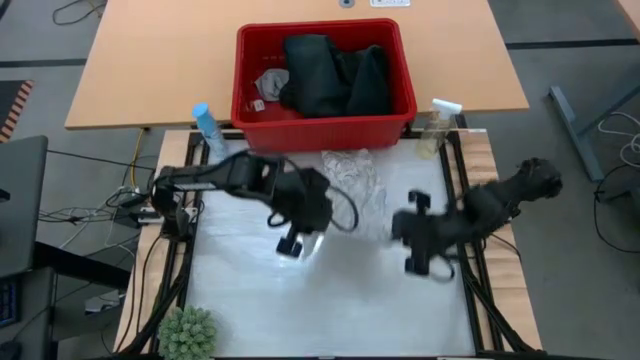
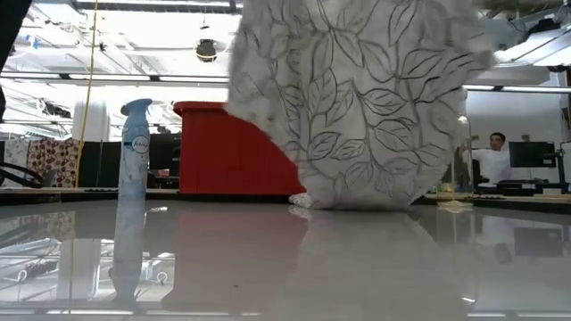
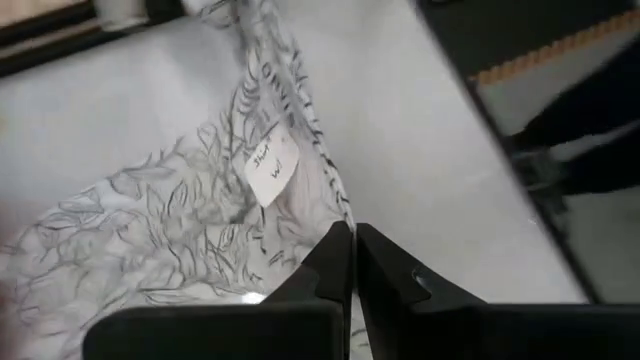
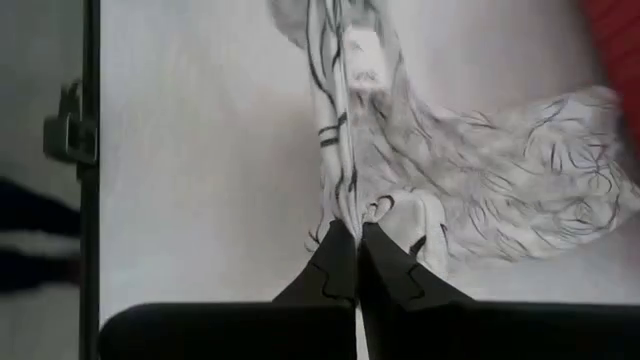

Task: Fold laundry
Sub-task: Fold the white-patterned shirt

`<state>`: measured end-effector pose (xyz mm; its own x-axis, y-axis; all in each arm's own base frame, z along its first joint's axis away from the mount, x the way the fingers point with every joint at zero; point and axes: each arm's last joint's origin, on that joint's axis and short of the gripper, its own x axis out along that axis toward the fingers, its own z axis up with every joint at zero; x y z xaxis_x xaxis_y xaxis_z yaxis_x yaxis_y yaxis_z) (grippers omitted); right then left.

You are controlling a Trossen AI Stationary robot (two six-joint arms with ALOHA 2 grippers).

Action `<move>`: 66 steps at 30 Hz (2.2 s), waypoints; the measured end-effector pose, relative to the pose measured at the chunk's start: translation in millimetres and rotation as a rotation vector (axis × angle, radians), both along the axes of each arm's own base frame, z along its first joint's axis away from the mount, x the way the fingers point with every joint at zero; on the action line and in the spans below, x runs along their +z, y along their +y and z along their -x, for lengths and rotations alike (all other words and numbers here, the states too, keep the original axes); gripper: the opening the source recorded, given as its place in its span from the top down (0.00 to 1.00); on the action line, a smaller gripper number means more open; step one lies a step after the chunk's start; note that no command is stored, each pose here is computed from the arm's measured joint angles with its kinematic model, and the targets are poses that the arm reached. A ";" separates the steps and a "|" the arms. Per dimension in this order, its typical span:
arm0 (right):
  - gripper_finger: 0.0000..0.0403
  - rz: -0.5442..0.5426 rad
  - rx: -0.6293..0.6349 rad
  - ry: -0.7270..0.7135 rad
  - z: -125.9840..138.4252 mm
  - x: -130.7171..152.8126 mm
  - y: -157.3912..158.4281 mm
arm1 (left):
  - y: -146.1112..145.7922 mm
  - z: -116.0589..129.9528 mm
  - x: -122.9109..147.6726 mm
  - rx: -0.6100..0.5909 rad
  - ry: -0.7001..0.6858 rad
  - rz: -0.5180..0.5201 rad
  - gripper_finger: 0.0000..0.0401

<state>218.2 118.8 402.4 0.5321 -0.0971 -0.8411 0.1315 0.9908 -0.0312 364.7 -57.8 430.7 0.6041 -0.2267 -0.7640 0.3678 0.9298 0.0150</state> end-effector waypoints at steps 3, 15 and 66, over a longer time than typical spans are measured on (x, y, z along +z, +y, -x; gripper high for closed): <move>0.95 -0.016 0.054 0.055 -12.2 -18.0 29.4 | -19.2 -4.0 -7.6 -0.016 0.031 0.034 1.00; 0.83 -0.147 0.302 0.136 -23.4 -55.1 105.6 | -69.9 -35.6 -65.6 -0.026 0.282 0.213 0.96; 0.53 -0.115 -0.310 0.048 67.9 -153.1 36.7 | -70.1 24.8 -237.3 0.770 0.036 0.556 0.61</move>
